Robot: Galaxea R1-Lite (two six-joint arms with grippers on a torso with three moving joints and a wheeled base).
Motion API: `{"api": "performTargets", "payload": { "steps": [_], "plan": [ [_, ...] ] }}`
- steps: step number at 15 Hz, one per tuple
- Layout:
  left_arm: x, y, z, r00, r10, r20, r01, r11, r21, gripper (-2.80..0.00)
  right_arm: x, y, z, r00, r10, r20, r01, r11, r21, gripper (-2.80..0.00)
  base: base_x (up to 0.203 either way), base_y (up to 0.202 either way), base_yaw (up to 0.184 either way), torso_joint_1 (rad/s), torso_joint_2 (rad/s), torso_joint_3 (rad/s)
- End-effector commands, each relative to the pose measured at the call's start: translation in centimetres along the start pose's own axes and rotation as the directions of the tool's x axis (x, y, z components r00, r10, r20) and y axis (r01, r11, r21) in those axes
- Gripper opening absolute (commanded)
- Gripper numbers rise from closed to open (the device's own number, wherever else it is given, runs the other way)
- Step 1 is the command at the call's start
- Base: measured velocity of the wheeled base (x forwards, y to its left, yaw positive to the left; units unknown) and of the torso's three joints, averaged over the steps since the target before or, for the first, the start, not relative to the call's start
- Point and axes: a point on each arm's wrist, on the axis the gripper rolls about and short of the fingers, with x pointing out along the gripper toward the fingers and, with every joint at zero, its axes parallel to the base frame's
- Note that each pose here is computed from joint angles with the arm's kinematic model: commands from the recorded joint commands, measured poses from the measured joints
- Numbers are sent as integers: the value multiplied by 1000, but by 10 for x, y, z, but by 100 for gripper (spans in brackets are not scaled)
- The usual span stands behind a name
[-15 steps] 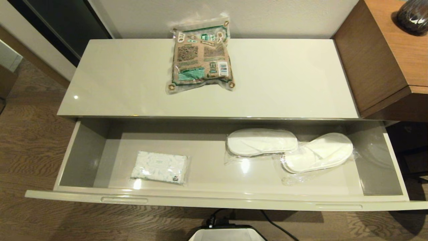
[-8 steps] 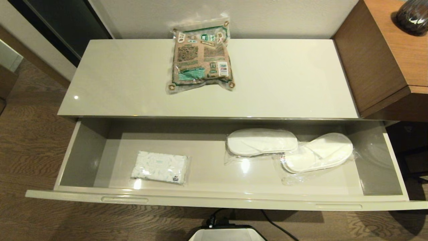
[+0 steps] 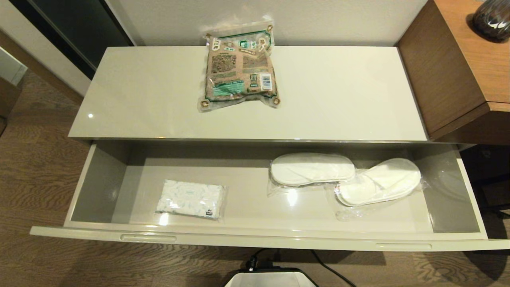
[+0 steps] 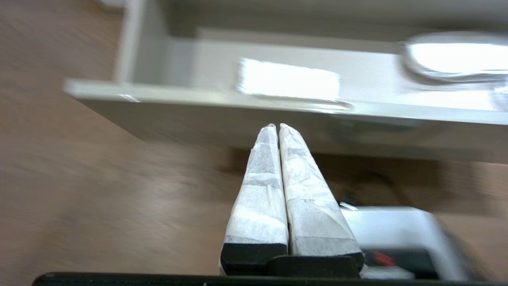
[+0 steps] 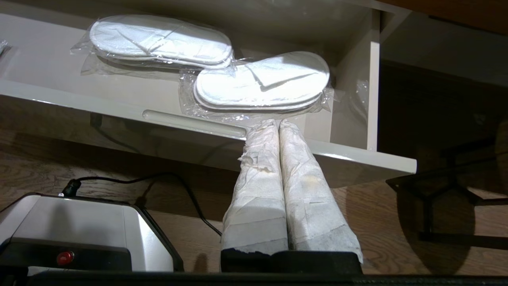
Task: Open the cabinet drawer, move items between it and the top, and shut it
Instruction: Close the drawer
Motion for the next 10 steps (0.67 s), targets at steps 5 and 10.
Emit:
{"api": "performTargets", "payload": {
  "steps": [5,10],
  "plan": [
    [2,1,-9,999,20,-34,-19,999,31,-280,-2,0,-1,1000,-5,22,5,1000,5,-280,0,0,0,0,0,0],
    [2,1,-9,999,20,-33,-19,999,29,-280,-2,0,-1,1000,-2,17,3,1000,-14,-280,0,0,0,0,0,0]
  ]
}}
